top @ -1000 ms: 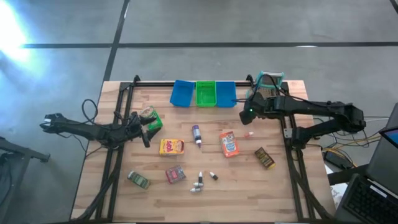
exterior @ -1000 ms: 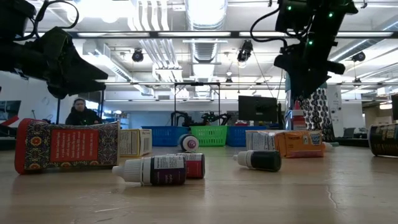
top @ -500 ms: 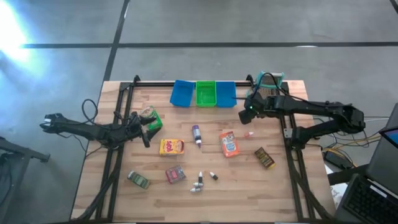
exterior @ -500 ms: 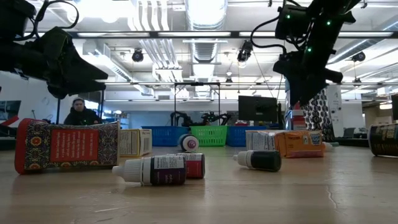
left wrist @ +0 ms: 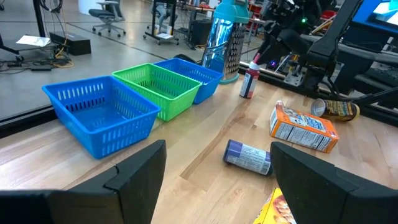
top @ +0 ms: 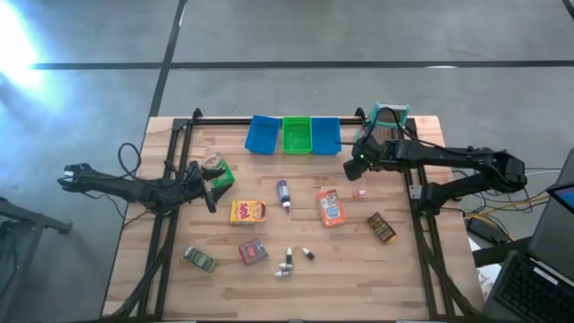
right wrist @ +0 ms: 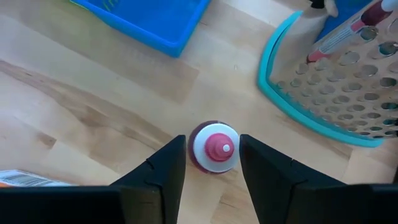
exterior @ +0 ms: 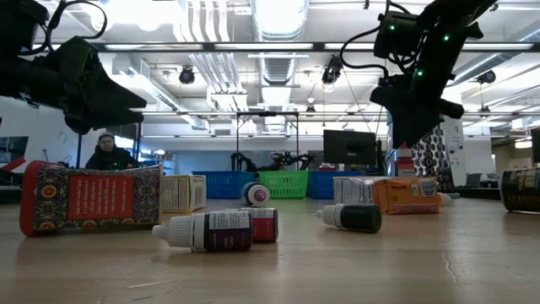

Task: Pick & Place Kitchen Items
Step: Put the large pink food coloring bottle into the right blue bin

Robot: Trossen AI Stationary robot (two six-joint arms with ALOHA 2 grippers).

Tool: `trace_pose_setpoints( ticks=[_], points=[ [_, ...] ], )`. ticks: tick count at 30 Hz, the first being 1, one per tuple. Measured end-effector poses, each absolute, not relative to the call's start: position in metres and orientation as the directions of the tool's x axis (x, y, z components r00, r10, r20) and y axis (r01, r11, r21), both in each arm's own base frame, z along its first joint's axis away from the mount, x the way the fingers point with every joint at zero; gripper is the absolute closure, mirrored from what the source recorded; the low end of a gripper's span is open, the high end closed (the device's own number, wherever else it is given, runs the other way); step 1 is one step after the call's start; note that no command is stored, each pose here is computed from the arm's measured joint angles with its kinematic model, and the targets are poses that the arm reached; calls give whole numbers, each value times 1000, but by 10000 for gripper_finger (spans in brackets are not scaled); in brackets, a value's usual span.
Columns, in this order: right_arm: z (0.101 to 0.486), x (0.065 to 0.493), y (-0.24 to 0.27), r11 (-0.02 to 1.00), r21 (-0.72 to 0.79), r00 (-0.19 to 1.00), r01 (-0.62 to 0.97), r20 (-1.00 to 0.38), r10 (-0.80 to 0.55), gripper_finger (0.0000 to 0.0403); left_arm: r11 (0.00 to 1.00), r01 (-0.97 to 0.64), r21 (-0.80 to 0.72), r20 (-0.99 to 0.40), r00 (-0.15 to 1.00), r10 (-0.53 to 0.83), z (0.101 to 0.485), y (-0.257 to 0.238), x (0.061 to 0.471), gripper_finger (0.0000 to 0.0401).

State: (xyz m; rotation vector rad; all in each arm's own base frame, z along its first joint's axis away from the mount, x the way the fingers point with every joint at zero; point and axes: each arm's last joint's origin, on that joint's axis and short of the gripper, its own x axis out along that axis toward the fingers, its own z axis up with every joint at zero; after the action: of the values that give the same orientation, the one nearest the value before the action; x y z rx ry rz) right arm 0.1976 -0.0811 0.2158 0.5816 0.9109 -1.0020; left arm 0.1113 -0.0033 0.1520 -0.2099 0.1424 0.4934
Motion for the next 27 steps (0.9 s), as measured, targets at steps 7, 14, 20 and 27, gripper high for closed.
trace_pose_setpoints(
  ticks=[7, 14, 20, 27],
  points=[
    [216, 196, -85, 423, 15, 229, 906, -857, -461, 239, 860, -483, -165, -186, 871, 454, 152, -3, 111, 107],
    [213, 195, -85, 431, 26, 236, 902, -867, -440, 222, 860, -484, -165, -186, 871, 455, 152, -3, 111, 107],
    [208, 194, -84, 432, 23, 231, 902, -869, -437, 226, 860, -484, -165, -186, 871, 455, 152, -3, 111, 107],
    [199, 194, -84, 441, 40, 258, 897, -856, -447, 253, 860, -483, -165, -186, 871, 454, 152, -3, 111, 107]
  ],
)
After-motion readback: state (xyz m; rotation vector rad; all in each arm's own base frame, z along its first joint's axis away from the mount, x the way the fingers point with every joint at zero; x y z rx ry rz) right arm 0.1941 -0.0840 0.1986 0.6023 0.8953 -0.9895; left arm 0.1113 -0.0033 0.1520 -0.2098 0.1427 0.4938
